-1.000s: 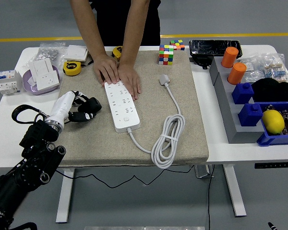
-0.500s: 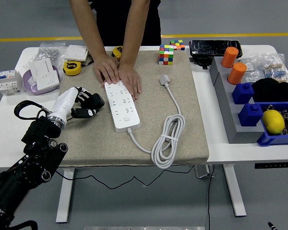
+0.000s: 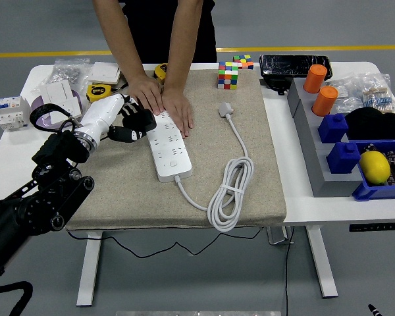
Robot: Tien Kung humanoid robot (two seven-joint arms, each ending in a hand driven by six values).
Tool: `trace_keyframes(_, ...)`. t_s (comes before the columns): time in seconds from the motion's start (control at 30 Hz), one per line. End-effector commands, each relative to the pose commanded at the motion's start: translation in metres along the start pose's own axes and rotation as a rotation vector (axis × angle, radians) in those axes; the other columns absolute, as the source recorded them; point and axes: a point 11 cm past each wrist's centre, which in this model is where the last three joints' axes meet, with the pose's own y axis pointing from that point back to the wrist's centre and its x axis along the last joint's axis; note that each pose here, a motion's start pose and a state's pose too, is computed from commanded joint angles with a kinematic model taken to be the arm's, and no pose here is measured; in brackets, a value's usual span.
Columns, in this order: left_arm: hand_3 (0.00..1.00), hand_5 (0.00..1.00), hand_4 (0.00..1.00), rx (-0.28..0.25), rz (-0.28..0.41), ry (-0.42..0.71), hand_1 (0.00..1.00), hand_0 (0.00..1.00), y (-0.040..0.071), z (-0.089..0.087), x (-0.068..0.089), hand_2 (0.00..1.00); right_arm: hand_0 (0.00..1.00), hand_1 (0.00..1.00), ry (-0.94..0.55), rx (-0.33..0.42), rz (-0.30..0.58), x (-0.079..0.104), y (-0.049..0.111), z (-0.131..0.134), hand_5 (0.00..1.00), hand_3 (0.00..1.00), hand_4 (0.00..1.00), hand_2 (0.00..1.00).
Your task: Pick up the plug,place it near the board,insert it into the board,press the button
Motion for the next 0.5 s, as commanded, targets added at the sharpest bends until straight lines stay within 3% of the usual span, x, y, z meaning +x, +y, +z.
trace_keyframes(0.17, 0.455, 0.002, 0.554, -0.021, -0.045, -0.057, 0.549, 0.570, -0.002, 0.004, -0.008, 0.443, 0.908, 0.794, 0.001, 0.005, 0.001, 0.001, 0.000, -0.003, 0.998, 0.792, 0.998, 0.774)
trace_keyframes(0.5, 0.455, 0.002, 0.553, -0.005, -0.087, -0.079, 0.551, 0.569, 0.000, -0.002, -0.017, 0.444, 0.908, 0.794, 0.003, 0.000, 0.004, 0.003, 0.000, -0.001, 0.998, 0.792, 0.998, 0.774)
